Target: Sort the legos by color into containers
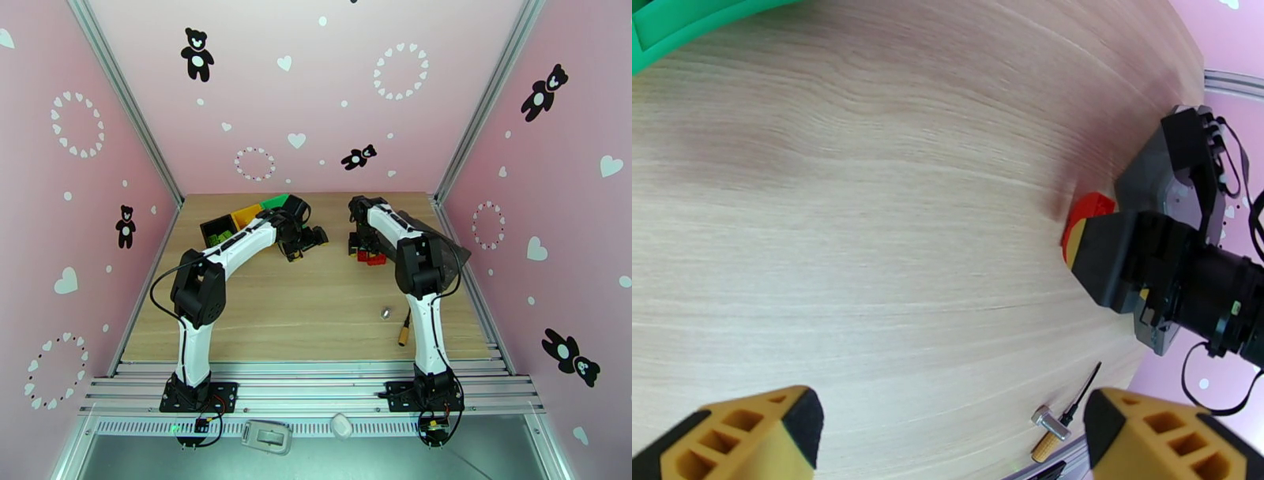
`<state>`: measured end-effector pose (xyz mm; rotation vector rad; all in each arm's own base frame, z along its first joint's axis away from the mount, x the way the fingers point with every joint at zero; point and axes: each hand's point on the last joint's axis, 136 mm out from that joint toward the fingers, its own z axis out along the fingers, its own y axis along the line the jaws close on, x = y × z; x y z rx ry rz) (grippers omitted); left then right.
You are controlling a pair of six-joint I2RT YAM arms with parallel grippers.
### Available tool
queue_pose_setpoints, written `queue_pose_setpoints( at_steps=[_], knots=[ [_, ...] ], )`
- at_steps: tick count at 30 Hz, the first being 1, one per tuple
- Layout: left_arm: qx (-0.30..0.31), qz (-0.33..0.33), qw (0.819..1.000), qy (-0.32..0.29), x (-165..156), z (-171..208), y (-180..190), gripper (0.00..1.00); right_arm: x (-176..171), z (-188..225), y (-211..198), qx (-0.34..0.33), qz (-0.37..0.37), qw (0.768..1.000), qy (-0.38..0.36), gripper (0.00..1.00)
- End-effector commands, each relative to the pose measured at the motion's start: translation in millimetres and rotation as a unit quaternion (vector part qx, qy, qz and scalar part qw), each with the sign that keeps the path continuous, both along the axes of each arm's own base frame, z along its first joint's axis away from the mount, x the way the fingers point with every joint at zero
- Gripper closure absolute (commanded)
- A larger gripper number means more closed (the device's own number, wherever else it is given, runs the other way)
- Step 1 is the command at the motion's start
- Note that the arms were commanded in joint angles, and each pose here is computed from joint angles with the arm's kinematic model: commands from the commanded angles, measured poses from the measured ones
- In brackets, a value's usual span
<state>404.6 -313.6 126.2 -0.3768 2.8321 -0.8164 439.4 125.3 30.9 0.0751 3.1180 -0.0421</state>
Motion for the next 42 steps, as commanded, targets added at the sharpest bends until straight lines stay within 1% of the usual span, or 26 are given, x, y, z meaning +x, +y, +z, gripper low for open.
queue_pose_setpoints(
  at_steps=[1, 14, 17, 20, 25, 29, 34, 42],
  knots=[
    [0.004, 0.006, 1.0, -0.008, 2.2, 9.3, 3.1, 0.07, 0.6, -3.8, -2.5, -0.003, 0.003, 1.0, 0.011, 0.47],
    [0.005, 0.011, 1.0, -0.007, 2.8, 8.9, 3.7, 0.08, 1.1, -11.0, 3.2, 0.012, 0.0, 1.0, 0.018, 0.56],
    [0.005, 0.013, 1.0, -0.009, 3.1, 10.5, 4.9, 0.08, 1.8, -10.2, 4.7, 0.016, -0.002, 1.0, 0.016, 0.61],
    [0.004, 0.016, 1.0, -0.01, 4.4, 12.0, 6.9, 0.08, 2.4, -4.5, 8.2, 0.027, -0.007, 1.0, 0.011, 0.65],
    [-0.012, 0.036, 0.999, -0.007, 13.1, 13.4, 18.0, 0.08, 5.7, 12.2, 23.1, 0.064, -0.017, 0.998, -0.009, 0.69],
    [-0.027, 0.056, 0.998, -0.004, 24.3, 14.2, 31.4, 0.08, 8.7, 28.6, 45.8, 0.109, -0.024, 0.993, -0.027, 0.71],
    [-0.058, 0.096, 0.994, -0.001, 42.7, 16.7, 54.6, 0.08, 8.6, 45.1, 91.1, 0.181, -0.025, 0.983, -0.035, 0.72],
    [-0.079, 0.148, 0.986, -0.017, 70.9, 33.9, 104.8, 0.08, 16.4, 70.5, 182.5, 0.308, -0.015, 0.95, -0.047, 0.72]
  ],
)
